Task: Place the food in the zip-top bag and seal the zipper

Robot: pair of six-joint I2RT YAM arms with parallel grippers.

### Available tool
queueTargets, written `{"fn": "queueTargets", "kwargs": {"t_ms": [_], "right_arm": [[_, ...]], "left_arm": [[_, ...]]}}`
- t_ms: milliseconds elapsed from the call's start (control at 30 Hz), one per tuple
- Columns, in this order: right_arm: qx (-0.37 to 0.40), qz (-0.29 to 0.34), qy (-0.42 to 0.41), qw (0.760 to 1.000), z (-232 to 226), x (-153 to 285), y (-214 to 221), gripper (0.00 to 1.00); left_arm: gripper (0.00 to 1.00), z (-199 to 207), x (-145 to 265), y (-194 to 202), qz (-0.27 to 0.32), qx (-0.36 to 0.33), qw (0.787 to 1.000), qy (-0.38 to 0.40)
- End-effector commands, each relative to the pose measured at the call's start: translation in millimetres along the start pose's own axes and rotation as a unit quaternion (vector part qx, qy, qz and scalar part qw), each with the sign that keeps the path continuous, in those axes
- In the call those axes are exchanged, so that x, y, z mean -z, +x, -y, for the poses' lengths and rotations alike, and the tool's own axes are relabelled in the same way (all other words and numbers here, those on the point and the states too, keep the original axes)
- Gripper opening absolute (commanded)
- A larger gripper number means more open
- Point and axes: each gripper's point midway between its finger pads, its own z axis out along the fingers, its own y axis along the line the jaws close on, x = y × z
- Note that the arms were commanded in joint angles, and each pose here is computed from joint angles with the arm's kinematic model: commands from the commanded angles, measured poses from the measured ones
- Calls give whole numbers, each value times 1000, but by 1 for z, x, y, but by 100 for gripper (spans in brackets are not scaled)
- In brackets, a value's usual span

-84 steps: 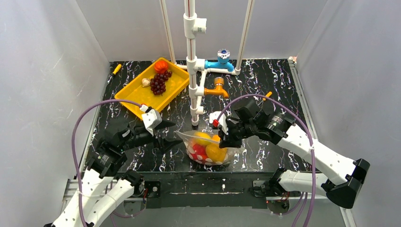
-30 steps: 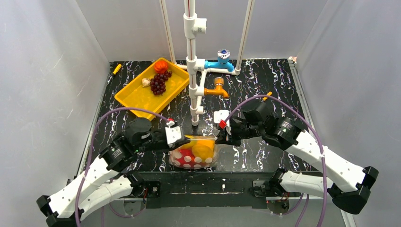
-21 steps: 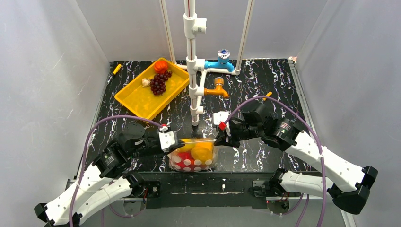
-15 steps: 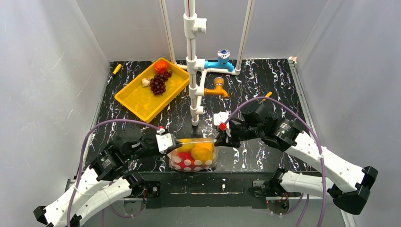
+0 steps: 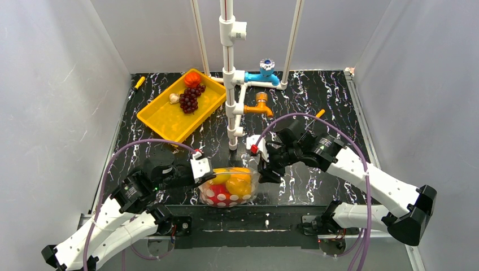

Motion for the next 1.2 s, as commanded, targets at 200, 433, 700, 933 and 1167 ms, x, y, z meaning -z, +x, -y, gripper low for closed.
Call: {"fn": "queueTargets", "kwargs": {"t_ms": [200,433,700,933,1167], "right_arm": [[55,62,31,996,3,15,-54,70],[62,58,30,996,4,13,-63,57],[58,41,14,997,-1,9,-53,42],[56,21,22,998,1,10,-44,23],[71,17,50,996,6,18,-34,1]], "left_arm": [[0,4,1,-7,20,5,1000,7],[0,3,1,-8,20,6,1000,6],[0,3,1,-8,20,6,1000,6],[0,-11,7,-5,15,11,999,-43],[0,-23,13,10,-14,12,996,-85]]}}
